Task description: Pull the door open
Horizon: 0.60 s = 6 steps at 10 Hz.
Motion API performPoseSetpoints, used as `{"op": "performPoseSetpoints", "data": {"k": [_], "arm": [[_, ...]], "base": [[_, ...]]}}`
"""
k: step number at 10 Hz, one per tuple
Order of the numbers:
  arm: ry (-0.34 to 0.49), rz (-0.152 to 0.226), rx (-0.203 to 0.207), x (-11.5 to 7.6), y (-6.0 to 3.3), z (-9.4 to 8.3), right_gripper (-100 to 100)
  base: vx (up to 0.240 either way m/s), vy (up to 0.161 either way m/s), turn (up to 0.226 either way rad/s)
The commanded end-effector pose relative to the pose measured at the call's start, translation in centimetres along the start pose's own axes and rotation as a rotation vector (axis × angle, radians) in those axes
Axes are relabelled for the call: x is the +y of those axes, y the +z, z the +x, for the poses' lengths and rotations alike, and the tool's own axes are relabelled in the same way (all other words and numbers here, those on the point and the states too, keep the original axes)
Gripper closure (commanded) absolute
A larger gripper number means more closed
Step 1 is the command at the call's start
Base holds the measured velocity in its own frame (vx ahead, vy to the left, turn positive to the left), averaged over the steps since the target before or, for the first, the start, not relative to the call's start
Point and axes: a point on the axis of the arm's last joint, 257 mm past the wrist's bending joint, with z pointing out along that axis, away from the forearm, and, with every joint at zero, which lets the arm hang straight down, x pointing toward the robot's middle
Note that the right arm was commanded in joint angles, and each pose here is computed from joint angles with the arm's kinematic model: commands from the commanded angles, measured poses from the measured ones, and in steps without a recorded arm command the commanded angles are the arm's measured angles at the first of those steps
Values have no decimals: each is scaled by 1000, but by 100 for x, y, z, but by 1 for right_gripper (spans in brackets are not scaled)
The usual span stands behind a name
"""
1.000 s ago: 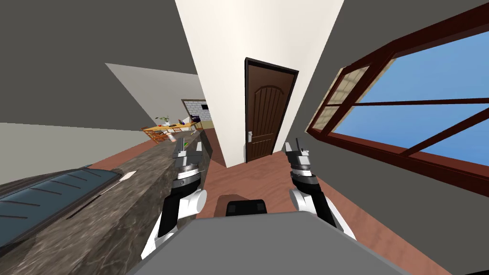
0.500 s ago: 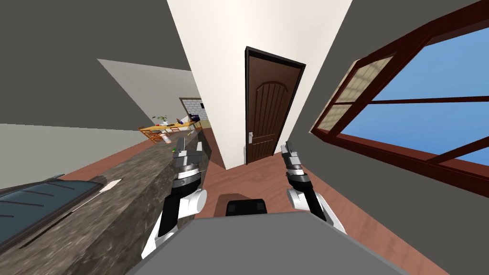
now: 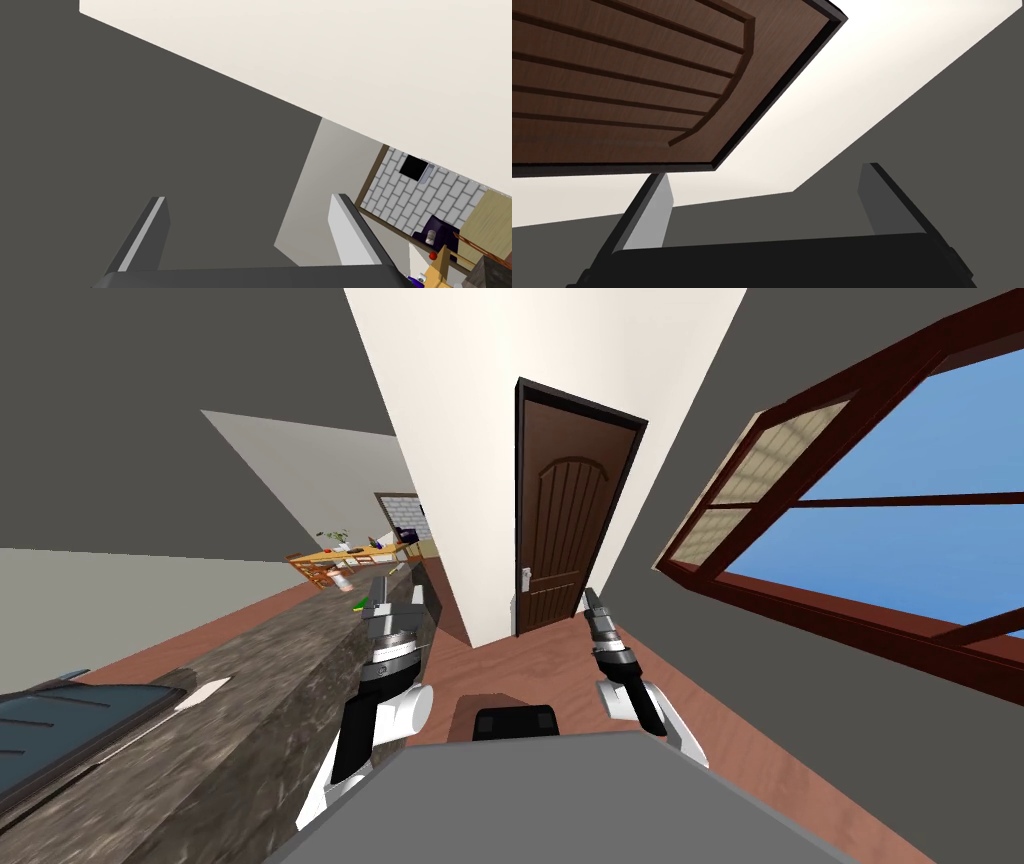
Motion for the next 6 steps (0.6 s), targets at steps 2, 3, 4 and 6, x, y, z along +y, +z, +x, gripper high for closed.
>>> {"op": "performPoseSetpoints", "data": {"k": [2, 3, 4, 6], "arm": [[-72, 25, 38, -170, -12, 135, -100], [-99, 34, 53, -236, -18, 187, -100], [-127, 43, 70, -306, -25, 240, -100], [-184, 60, 103, -445, -41, 347, -100]], "base": [[99, 10, 4], [89, 1, 3], [94, -1, 5], [94, 5, 5]]}}
